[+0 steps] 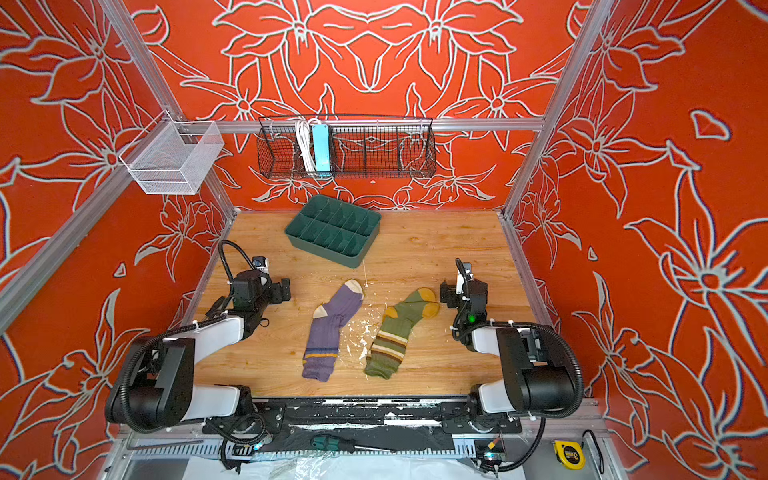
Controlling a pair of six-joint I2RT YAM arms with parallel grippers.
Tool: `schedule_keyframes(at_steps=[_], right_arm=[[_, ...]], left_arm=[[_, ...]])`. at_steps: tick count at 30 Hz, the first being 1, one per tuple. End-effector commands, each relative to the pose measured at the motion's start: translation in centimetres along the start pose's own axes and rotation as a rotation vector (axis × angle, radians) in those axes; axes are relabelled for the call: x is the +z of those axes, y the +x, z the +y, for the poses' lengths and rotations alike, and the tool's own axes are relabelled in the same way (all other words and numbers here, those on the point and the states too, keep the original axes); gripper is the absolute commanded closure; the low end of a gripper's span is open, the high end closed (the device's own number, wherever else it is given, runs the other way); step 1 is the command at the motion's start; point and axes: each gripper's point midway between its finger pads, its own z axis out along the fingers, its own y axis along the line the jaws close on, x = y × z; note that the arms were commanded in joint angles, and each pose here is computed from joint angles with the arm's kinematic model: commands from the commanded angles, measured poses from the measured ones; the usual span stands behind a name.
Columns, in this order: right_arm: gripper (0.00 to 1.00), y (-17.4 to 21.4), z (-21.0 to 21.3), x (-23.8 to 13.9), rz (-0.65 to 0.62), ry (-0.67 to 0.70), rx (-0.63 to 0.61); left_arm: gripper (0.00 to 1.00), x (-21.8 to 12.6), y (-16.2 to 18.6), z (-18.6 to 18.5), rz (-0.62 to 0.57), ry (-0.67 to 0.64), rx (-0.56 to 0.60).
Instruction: Roll the socks
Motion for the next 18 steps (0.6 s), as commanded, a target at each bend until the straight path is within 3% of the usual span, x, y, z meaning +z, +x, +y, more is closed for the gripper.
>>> schedule_keyframes(at_steps=[1, 18], right_arm=[[0.02, -0.90, 0.03, 0.06, -0.018, -0.007, 0.019], [0.02, -0.91, 0.03, 0.07, -0.018, -0.007, 0.019]], left_arm=[[0.03, 0.03, -0.66, -0.07, -0.014, 0.010, -0.009], [0.03, 0.04, -0.58, -0.14, -0.013, 0.012, -0.009]])
